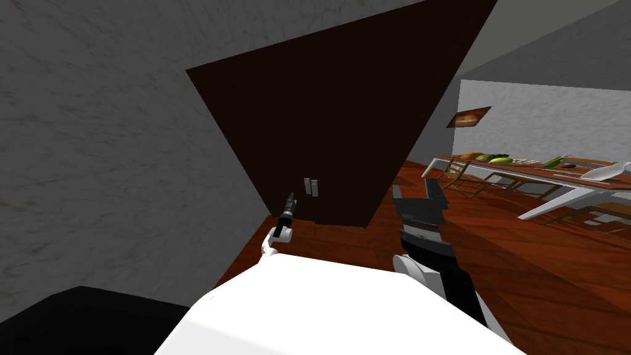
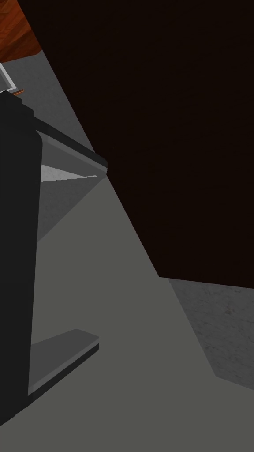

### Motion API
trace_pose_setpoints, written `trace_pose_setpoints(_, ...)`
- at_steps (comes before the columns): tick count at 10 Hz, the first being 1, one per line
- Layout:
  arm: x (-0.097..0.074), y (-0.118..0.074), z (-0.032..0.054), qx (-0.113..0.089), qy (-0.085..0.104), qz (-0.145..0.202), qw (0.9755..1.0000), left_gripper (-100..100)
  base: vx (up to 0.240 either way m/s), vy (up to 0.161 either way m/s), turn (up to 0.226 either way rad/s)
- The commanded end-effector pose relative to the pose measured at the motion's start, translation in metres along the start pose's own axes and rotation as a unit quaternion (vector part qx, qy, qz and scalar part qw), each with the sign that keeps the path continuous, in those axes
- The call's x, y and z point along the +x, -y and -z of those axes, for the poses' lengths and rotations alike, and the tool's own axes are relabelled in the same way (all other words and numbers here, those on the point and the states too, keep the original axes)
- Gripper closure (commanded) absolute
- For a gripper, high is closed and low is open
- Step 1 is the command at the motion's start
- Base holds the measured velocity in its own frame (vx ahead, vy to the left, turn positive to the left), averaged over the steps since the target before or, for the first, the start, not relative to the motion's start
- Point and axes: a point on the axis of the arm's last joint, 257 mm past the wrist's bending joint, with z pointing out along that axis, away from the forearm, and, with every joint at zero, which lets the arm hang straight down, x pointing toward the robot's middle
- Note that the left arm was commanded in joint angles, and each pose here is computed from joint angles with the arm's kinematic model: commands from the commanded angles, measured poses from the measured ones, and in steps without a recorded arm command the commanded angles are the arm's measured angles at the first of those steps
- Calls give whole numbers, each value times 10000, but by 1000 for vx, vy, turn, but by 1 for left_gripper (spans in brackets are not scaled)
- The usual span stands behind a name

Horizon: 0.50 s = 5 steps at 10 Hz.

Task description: Pull the door open

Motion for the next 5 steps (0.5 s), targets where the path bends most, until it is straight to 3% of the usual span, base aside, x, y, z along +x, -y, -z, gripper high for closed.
trace_pose_setpoints(1,1,-89,-18,-83,-3,4,10000,-100,60,-5,-20)
trace_pose_setpoints(5,31,-454,-48,-514,-20,24,9987,-100,134,11,-59)
